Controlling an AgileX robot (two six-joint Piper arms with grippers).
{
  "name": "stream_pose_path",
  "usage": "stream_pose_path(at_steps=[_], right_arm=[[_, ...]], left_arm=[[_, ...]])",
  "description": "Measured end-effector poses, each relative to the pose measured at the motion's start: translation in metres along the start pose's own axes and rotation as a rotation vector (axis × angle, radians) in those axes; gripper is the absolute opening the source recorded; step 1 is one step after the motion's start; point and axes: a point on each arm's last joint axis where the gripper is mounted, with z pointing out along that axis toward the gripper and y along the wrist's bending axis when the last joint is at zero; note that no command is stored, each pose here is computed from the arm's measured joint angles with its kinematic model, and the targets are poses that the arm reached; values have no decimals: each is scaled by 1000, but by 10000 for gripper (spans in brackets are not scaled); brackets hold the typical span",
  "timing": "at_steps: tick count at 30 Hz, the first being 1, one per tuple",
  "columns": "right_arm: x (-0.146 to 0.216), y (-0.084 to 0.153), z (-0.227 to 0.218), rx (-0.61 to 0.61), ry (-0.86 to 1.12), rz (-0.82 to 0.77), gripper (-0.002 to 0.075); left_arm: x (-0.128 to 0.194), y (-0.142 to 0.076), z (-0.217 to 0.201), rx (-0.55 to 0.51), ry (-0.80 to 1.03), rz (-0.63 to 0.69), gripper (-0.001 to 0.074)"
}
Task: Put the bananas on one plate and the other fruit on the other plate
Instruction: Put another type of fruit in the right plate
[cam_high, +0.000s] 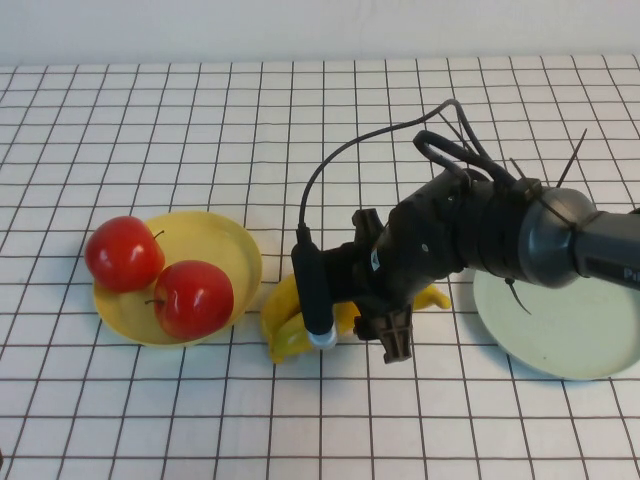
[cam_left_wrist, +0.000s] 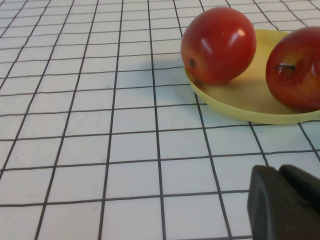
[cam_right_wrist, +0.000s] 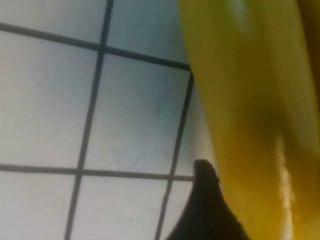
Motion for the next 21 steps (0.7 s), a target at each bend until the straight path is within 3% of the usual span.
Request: stream_pose_path(at_steps=[5, 10, 16, 21], right_arm=[[0, -2, 2, 18, -4, -3, 312], [2, -1, -10, -1, 12, 94, 313], [14, -5, -92, 42, -26, 315, 313], [59, 11, -156, 208, -112, 559, 312]], left_arm=[[0, 0, 0, 0, 0, 0, -4], [0, 0, 0, 0, 0, 0, -4], [0, 0, 0, 0, 0, 0, -4], [0, 0, 0, 0, 0, 0, -4]])
